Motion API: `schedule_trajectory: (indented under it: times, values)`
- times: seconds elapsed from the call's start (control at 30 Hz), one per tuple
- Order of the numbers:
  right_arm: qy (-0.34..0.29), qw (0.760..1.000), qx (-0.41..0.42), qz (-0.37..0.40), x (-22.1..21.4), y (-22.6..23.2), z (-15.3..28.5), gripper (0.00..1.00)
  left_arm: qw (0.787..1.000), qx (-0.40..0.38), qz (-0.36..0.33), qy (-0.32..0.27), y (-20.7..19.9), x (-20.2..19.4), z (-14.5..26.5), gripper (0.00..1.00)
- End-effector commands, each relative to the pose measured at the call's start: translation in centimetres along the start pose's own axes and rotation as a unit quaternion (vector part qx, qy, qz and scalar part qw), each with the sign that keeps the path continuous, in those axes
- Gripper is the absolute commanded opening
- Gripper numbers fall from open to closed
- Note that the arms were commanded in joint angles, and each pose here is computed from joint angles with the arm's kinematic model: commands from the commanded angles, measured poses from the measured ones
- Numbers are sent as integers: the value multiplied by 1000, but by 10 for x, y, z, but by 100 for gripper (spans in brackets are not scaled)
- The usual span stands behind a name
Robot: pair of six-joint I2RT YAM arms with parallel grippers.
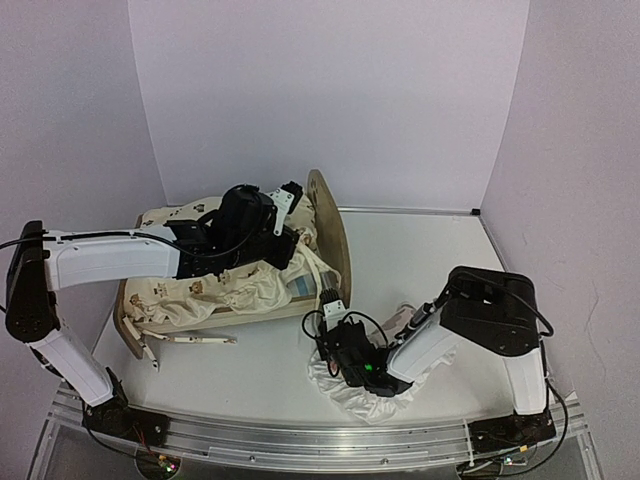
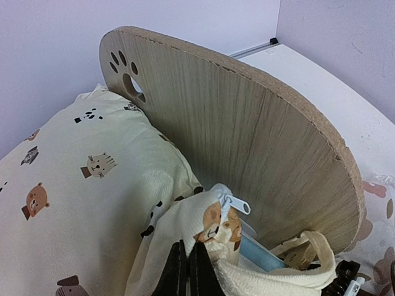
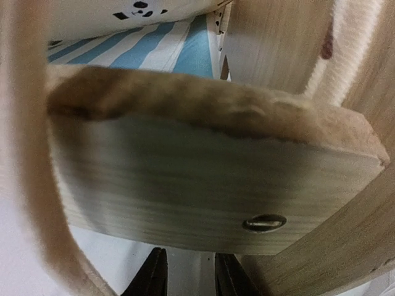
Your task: Set up the pet bed
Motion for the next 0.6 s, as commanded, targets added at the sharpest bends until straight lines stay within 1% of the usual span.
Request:
schedule_trajectory:
  times: [0.0, 0.1, 0.23, 0.37, 0.43, 0.53, 0.57]
  values:
    - [-58, 995, -61, -48, 7, -2, -8, 29, 999, -11, 16, -33, 2, 18, 13, 0]
    - [-66, 993, -84, -51, 4, 1, -13, 30, 999, -13, 16, -32, 1, 18, 13, 0]
    - [-71, 991, -106, -51, 5, 7, -21, 36, 999, -14, 17, -31, 2, 19, 13, 0]
    - [-73, 987, -133, -56, 5, 6, -30, 37, 999, -17, 18, -30, 1, 19, 14, 0]
    - [-74, 985, -142, -64, 3, 5, -33, 36, 999, -18, 19, -30, 1, 20, 14, 0]
    - [-75, 984, -146, -71, 0, 2, -39, 28, 999, -20, 19, -29, 0, 20, 14, 0]
    - [-75, 984, -144, -71, -1, 1, -41, 24, 999, -20, 19, -28, 0, 20, 13, 0]
Point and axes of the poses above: each gripper's point midway between its finger pads, its own z axis back along the fingers, its own y axis along the line the jaws close on, x = y × z, the point moved 10 cm from there along z, back along the fingers, and after that the axes turned 10 degrees about z, right-handed, at the moved point
